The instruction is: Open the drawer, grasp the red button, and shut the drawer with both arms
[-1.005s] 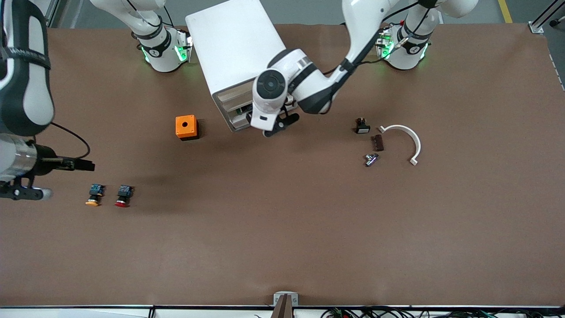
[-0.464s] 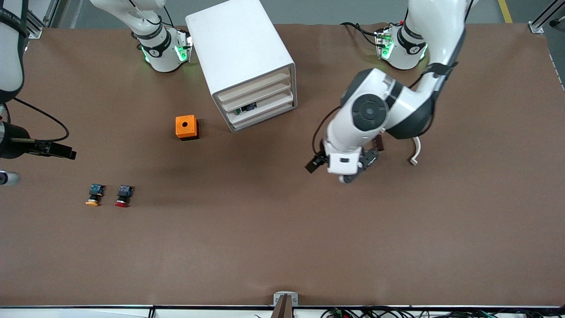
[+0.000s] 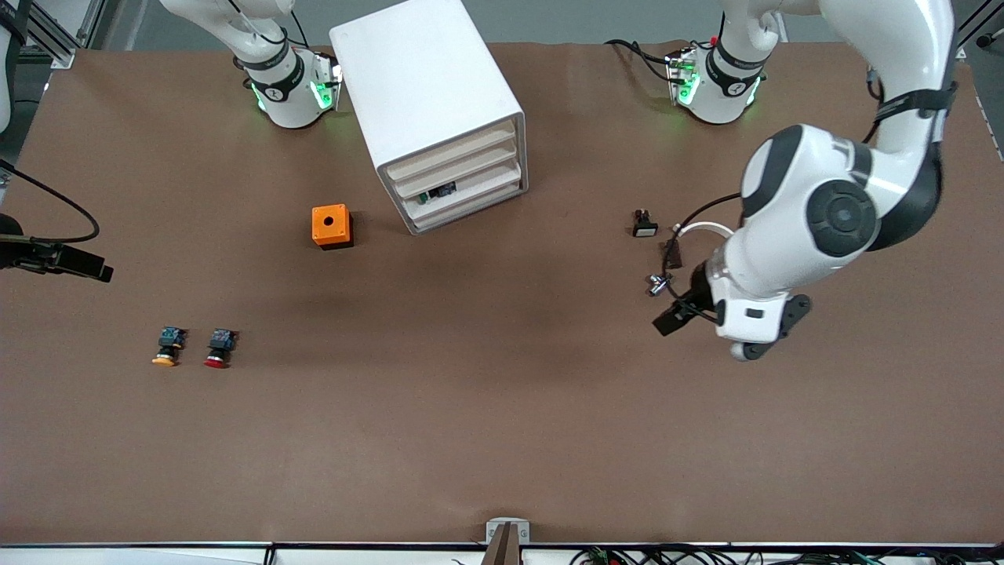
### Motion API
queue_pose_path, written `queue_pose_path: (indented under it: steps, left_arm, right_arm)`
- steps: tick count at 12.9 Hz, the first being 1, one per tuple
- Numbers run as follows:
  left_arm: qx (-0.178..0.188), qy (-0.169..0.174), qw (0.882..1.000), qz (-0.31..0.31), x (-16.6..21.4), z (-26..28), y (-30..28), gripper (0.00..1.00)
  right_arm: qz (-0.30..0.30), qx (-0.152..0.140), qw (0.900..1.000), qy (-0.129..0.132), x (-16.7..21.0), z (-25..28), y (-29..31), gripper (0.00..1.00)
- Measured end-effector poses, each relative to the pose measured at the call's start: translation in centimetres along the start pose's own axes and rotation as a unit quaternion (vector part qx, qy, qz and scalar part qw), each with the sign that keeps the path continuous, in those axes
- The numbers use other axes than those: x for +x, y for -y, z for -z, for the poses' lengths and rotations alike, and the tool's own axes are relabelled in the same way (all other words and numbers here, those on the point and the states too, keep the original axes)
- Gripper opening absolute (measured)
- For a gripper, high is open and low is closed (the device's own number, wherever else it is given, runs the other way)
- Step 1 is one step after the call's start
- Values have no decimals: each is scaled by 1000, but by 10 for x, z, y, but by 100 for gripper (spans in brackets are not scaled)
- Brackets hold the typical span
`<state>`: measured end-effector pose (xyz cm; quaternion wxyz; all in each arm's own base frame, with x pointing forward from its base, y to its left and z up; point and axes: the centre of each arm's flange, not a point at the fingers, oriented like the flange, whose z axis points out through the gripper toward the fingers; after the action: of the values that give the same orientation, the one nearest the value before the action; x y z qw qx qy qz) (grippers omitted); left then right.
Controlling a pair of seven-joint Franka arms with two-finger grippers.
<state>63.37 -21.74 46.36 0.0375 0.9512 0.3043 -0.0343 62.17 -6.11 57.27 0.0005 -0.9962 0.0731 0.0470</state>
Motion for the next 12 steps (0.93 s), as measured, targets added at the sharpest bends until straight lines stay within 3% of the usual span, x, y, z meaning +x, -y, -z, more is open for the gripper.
queue_pose_path:
  steps: [5,12]
  left_arm:
    - [22,-41,995,-92,27,68,57,100]
    - [38,-49,981,-185,38,141,129,100]
  right_arm:
    - [2,7,1000,-24,-35,45,-3,100]
    - [16,17,999,-37,-102,79,-10,100]
